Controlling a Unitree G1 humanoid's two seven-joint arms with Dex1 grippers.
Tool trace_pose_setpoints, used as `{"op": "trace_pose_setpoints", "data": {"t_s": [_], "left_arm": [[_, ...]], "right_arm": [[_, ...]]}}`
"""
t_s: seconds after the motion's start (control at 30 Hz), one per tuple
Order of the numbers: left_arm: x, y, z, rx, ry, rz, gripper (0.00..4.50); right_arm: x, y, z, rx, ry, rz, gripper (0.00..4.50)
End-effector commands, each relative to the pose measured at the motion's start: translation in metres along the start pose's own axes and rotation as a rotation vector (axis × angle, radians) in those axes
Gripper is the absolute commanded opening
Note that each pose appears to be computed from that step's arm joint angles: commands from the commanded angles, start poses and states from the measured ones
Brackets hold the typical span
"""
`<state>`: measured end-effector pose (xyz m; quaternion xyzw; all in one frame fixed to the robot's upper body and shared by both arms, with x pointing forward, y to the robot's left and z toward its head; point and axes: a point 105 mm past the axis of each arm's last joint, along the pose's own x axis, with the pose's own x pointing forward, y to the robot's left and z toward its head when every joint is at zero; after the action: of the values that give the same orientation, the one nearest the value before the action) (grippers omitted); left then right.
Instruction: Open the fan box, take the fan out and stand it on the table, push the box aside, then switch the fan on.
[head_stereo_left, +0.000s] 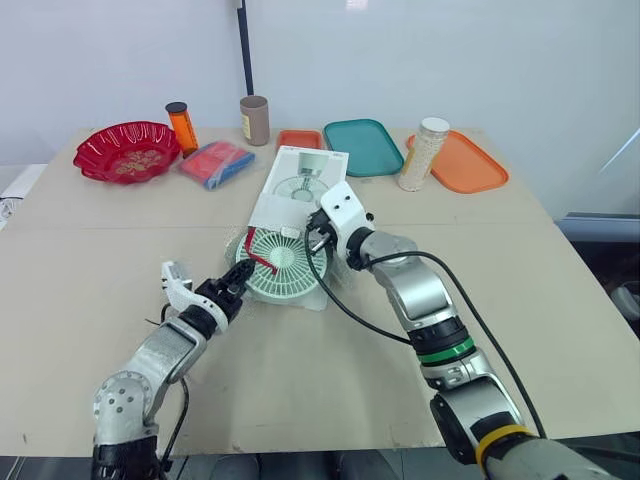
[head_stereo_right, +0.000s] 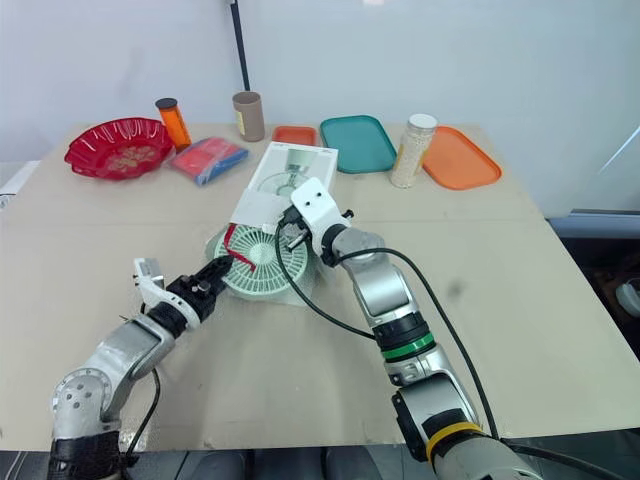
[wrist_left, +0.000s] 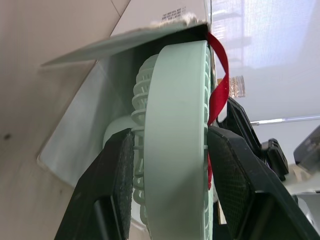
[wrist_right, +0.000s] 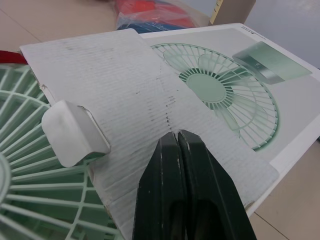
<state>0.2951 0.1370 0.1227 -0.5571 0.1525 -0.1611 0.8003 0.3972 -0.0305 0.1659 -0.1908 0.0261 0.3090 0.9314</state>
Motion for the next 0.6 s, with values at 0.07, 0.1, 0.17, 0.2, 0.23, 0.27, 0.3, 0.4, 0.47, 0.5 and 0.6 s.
{"op": "trace_pose_setpoints", "data": {"t_s": [0.07,0.1,0.17,0.2,0.23,0.27,0.3,0.4,0.47,0.5,0.6], "left_arm": [[-0.018,0.001,-0.004,-0.002,0.006,0.034,1.75],[-0.020,0.002,-0.005,-0.004,0.005,0.039,1.75],[-0.025,0.001,-0.006,-0.006,0.005,0.045,1.75],[-0.030,0.000,-0.006,-0.009,0.003,0.046,1.75],[-0.035,-0.001,-0.006,-0.011,0.001,0.050,1.75],[-0.038,-0.001,-0.005,-0.012,-0.001,0.053,1.75],[-0.041,0.000,-0.005,-0.014,-0.005,0.061,1.75],[-0.050,0.006,-0.005,-0.026,-0.012,0.096,1.75],[-0.054,0.007,-0.007,-0.031,-0.010,0.108,1.75],[-0.056,0.008,-0.007,-0.033,-0.008,0.110,1.75],[-0.063,0.010,-0.012,-0.040,0.001,0.124,1.75]], "right_arm": [[0.003,0.005,-0.036,0.061,0.140,0.004,0.00],[0.003,0.005,-0.036,0.059,0.140,0.004,0.00],[0.003,0.006,-0.036,0.059,0.142,0.005,0.00],[0.003,0.006,-0.036,0.060,0.143,0.006,0.00],[0.003,0.007,-0.036,0.061,0.144,0.005,0.00],[0.003,0.007,-0.036,0.061,0.145,0.005,0.00],[0.003,0.006,-0.036,0.061,0.147,0.004,0.00],[0.004,0.006,-0.036,0.059,0.149,0.001,0.00],[0.004,0.006,-0.036,0.058,0.150,0.000,0.00],[0.004,0.006,-0.036,0.058,0.150,-0.001,0.00],[0.005,0.008,-0.036,0.057,0.155,0.000,0.00]]}}
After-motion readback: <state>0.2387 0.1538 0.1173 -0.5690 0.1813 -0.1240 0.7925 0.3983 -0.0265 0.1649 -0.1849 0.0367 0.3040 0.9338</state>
